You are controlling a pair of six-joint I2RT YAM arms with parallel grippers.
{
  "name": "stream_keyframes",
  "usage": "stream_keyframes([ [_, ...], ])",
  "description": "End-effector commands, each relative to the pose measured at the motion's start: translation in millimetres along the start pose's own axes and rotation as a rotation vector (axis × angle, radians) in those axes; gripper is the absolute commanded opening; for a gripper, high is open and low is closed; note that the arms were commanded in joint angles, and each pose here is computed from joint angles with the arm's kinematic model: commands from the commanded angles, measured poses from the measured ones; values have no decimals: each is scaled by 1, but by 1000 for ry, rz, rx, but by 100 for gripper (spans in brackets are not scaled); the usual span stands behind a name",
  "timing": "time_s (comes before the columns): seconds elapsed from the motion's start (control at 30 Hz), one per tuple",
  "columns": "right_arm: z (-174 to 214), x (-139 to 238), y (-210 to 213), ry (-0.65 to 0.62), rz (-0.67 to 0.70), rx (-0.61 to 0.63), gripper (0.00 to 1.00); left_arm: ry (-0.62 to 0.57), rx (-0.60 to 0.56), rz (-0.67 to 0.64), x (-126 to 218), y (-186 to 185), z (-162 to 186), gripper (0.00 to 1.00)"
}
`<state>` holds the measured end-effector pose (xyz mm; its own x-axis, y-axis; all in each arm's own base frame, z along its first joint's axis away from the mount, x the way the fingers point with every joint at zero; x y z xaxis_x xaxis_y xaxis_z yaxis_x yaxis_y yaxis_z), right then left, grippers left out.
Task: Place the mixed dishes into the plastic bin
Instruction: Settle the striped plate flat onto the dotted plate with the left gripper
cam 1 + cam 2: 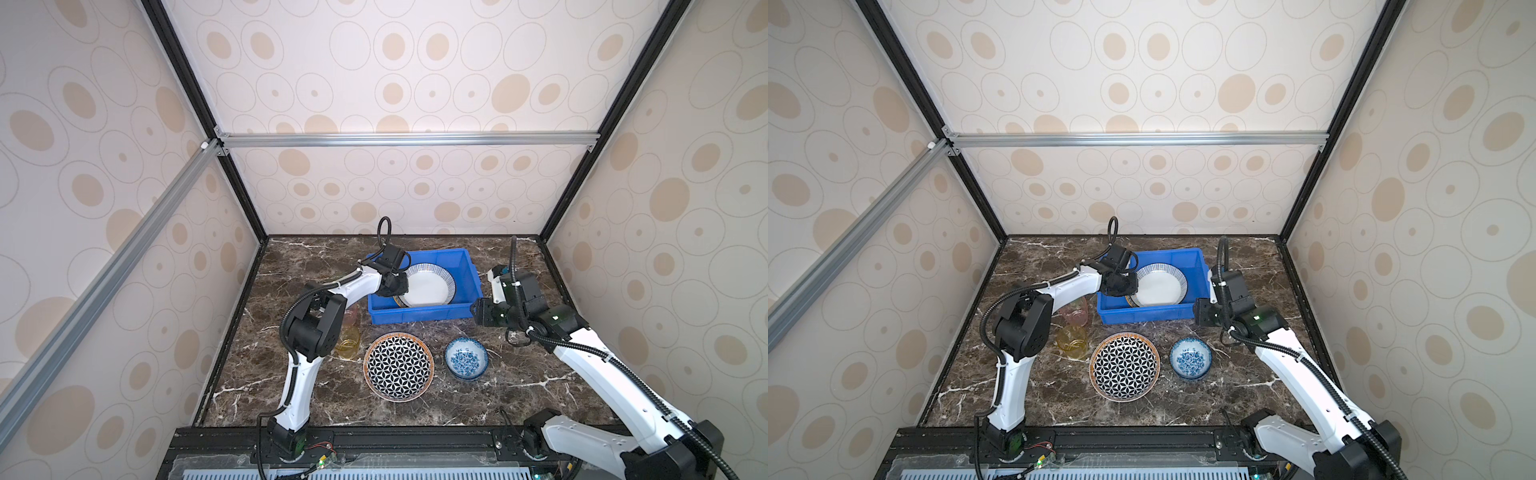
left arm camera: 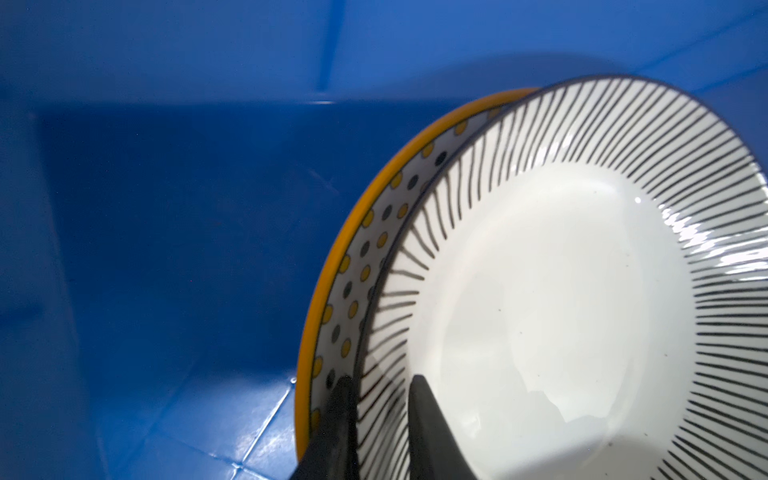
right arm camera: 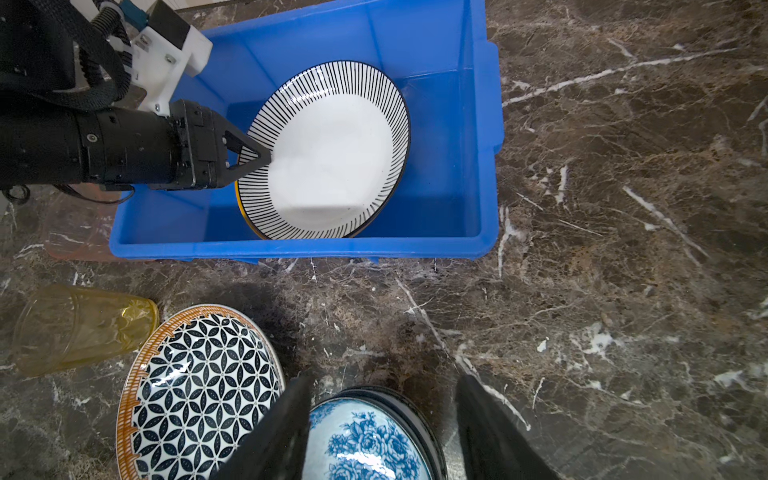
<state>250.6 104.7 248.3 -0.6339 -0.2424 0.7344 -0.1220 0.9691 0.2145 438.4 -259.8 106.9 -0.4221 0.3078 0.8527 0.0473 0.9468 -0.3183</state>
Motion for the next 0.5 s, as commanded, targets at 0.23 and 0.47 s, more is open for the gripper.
stream_keyframes([
  [0.23,7,7,-5,-4,9,-12,59,-21,-45,-30,22,-6,-16,26],
  [0.47,9,10,-7,-10,15,-11,59,-8,-55,-77,22,-3,-18,26],
])
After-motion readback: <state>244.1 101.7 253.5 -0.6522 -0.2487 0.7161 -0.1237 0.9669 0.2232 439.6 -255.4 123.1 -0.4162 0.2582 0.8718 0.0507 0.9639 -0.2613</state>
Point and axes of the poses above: each gripper's point midway between its finger pads, its own x axis back along the fingers, its own y axis along the line the jaws close on, z = x × y, the point moved 6 cm from there along x, back along the fingers, and after that the axes turned 1 degree about x, right-handed, at the moved point
